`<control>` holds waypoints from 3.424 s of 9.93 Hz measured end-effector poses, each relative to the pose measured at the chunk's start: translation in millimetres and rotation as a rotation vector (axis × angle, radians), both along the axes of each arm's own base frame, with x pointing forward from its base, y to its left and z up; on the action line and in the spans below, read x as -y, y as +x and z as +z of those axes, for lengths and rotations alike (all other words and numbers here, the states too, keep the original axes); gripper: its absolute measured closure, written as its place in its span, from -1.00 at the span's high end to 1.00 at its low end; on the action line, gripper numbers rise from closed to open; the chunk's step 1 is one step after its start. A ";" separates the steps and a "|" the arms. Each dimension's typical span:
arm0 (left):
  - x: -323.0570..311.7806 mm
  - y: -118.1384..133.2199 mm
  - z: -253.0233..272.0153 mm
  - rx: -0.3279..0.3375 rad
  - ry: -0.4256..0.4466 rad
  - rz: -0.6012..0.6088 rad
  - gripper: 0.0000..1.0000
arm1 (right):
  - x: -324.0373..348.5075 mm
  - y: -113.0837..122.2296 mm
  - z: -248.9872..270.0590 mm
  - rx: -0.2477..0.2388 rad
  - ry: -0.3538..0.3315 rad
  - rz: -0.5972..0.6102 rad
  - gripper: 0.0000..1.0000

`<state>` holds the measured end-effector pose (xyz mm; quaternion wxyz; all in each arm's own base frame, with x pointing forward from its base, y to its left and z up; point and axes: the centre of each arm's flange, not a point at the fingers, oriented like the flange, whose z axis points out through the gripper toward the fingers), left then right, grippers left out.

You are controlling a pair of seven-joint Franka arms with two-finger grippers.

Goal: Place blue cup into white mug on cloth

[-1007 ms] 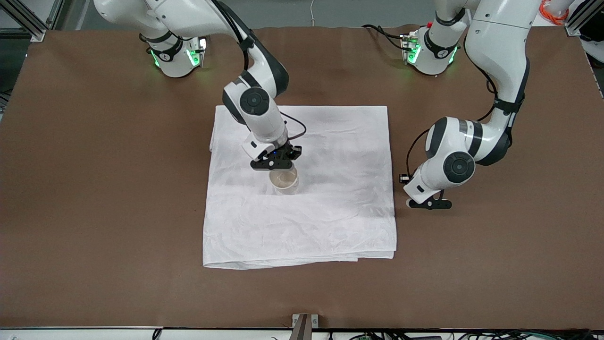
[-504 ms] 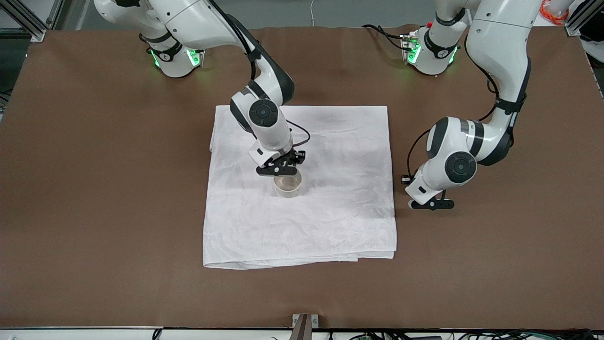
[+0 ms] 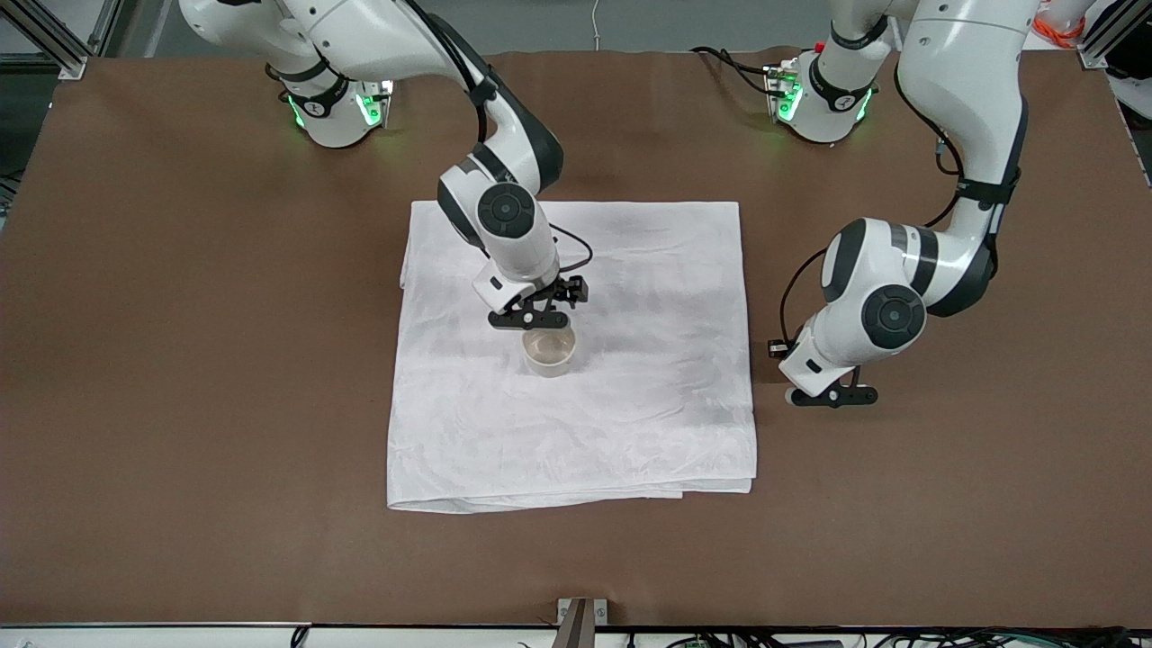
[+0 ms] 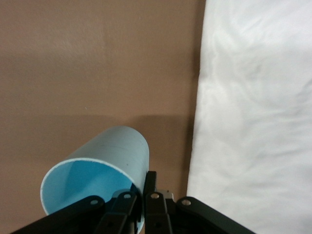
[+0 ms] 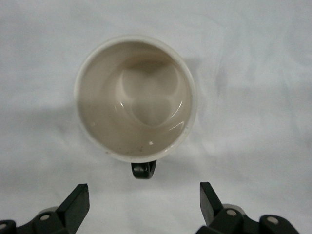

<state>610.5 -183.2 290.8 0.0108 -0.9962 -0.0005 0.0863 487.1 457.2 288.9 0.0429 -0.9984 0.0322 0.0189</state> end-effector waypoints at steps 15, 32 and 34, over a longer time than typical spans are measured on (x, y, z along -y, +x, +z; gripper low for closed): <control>323.5 -77.4 95.9 0.159 -0.184 -0.625 -0.93 | 416.2 23.1 344.3 0.104 -0.032 0.017 1.00; 393.0 -114.9 15.2 0.272 -0.167 -0.735 -0.93 | 458.0 43.6 376.3 0.101 -0.069 0.027 1.00; 393.8 -114.3 1.1 0.268 -0.167 -0.741 -0.93 | 457.9 43.6 376.2 0.100 -0.069 0.027 1.00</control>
